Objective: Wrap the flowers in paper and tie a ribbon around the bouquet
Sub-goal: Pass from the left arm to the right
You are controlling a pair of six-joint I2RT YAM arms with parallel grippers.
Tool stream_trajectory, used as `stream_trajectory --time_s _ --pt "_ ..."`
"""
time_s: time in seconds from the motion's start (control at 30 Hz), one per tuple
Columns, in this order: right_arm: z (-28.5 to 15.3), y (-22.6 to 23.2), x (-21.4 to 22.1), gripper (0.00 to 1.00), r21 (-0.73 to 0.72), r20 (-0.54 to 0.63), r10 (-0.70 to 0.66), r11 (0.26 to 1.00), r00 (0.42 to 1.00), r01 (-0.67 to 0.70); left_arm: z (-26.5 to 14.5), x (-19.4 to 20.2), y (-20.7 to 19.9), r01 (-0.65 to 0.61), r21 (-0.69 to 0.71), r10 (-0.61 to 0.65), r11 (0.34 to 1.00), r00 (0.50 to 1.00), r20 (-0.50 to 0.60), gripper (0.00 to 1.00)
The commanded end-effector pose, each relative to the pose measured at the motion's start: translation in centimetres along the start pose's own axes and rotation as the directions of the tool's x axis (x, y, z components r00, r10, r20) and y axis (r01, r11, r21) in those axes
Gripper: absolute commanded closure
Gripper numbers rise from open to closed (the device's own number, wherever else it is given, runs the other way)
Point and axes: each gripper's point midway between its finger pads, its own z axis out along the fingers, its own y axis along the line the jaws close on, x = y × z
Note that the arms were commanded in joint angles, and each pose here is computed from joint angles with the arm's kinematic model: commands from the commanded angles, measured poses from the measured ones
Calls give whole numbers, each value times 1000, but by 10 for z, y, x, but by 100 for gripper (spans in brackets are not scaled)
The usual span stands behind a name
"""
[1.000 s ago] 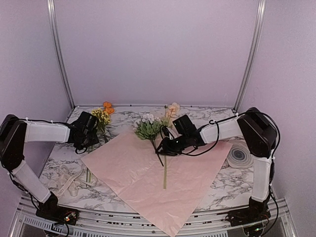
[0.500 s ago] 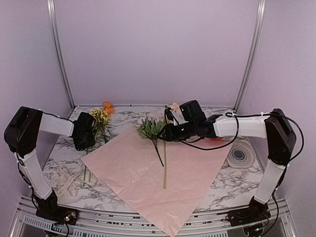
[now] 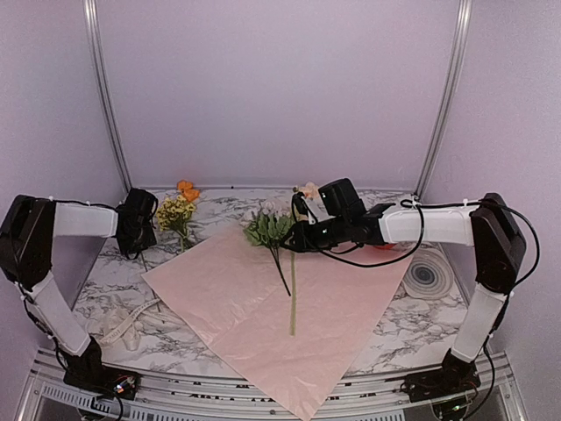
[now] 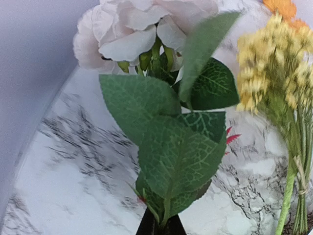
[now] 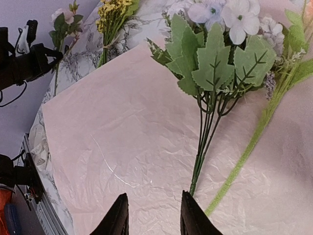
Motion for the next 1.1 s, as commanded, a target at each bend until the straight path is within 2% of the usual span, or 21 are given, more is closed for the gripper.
stream_trajectory --time_s 0.0,0.13,0.2,0.27,0.33,0.43,0.5,0.53,0.6,0.63,0.67,0.7,0.77,0.8,0.87,0.93,1.0,1.07 --pt "-12 11 -15 65 -2 44 -38 999 998 38 -68 -67 52 46 -185 1 982 970 242 100" --pt "-17 15 -22 65 -3 65 -58 998 996 58 -140 -111 84 127 -257 0 958 896 443 100" --pt "-20 18 -27 65 -4 78 -82 997 994 82 -174 -129 82 121 -222 14 967 850 526 100" --pt "-24 24 -32 65 -12 88 -120 993 989 121 -201 -141 60 49 -66 -1 997 810 586 100" --pt "-30 31 -39 65 -22 107 -162 986 981 165 -235 -151 38 -19 159 -89 987 759 645 100" --pt "-45 51 -52 65 -69 166 -236 966 957 250 -299 -162 16 -132 418 -240 899 651 720 100" --pt "-57 69 -59 65 -97 216 -295 942 931 321 -343 -159 -4 -270 496 -269 825 583 766 100" --pt "-63 78 -62 65 -99 243 -331 927 912 363 -365 -151 -18 -369 476 -237 798 534 812 100" --pt "-72 97 -65 64 -95 291 -400 892 869 443 -394 -131 -42 -516 321 -104 794 405 908 100" --pt "-77 106 -67 64 -91 313 -431 873 846 478 -404 -121 -55 -561 247 -37 790 358 933 100" --pt "-80 114 -67 63 -99 329 -453 856 828 508 -407 -117 -63 -578 188 21 794 335 942 100" --pt "-83 123 -66 63 -125 342 -464 840 817 529 -409 -116 -69 -581 160 51 798 330 943 100" --pt "-91 141 -64 63 -202 372 -462 806 805 556 -415 -114 -77 -586 202 16 785 344 939 100" --pt "-94 149 -63 63 -234 387 -458 791 800 565 -422 -113 -79 -593 257 -40 763 353 935 100" --pt "-99 167 -59 62 -286 415 -461 752 784 594 -443 -109 -85 -600 425 -213 678 394 894 100" --pt "-102 179 -60 59 -317 447 -460 721 768 616 -459 -98 -99 -615 573 -352 541 453 819 100" --pt "-105 208 -51 52 -396 473 -441 666 762 632 -468 -84 -116 -613 694 -456 378 529 716 100" --pt "-106 222 -54 44 -436 493 -416 642 764 631 -478 -76 -127 -583 779 -535 230 593 602 100"
